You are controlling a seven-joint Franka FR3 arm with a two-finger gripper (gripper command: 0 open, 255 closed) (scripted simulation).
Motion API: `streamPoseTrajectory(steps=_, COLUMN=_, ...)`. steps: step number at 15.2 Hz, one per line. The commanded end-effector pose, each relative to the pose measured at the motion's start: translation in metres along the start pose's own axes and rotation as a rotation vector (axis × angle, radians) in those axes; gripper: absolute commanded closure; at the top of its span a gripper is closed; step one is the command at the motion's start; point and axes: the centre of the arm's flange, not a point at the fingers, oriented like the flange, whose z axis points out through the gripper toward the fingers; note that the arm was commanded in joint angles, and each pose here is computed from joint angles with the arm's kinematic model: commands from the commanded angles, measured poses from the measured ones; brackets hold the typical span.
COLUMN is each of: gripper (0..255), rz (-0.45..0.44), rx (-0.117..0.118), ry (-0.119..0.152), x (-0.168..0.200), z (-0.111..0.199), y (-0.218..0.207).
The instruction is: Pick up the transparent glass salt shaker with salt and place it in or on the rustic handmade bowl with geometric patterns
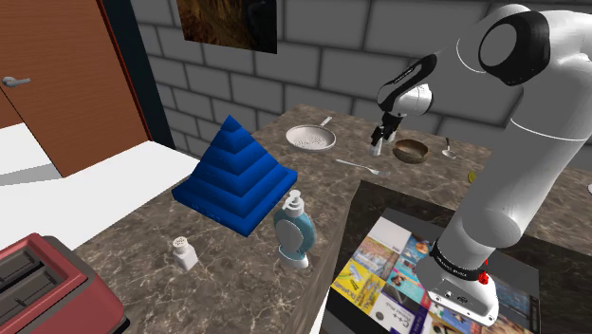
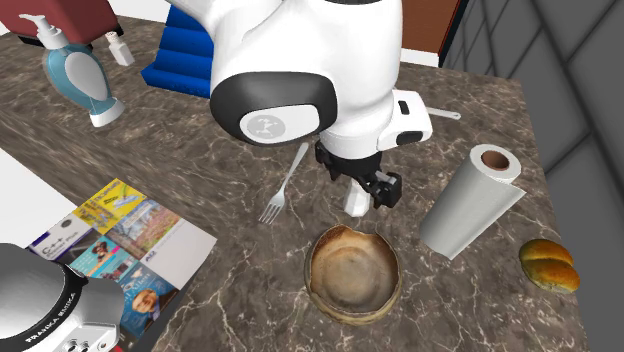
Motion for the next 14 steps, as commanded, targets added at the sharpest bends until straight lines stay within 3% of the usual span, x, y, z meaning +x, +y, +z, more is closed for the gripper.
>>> streamPoseTrajectory(steps=1, gripper=0, rz=0.0, rx=0.0, ry=0.0, x=0.0, z=0.0003, y=0.0)
streamPoseTrajectory(steps=3, gripper=0, rz=0.0, rx=0.0, ry=0.0, x=0.0, z=0.0002, y=0.0)
streamPoseTrajectory(steps=4, gripper=255, rz=0.0, rx=0.0, ry=0.0, x=0.0, z=0.0002, y=0.0)
streamPoseTrajectory(steps=14, gripper=255, rz=0.0, rx=0.0, ry=0.0, x=0.0011, z=-0.0048, y=0.0002)
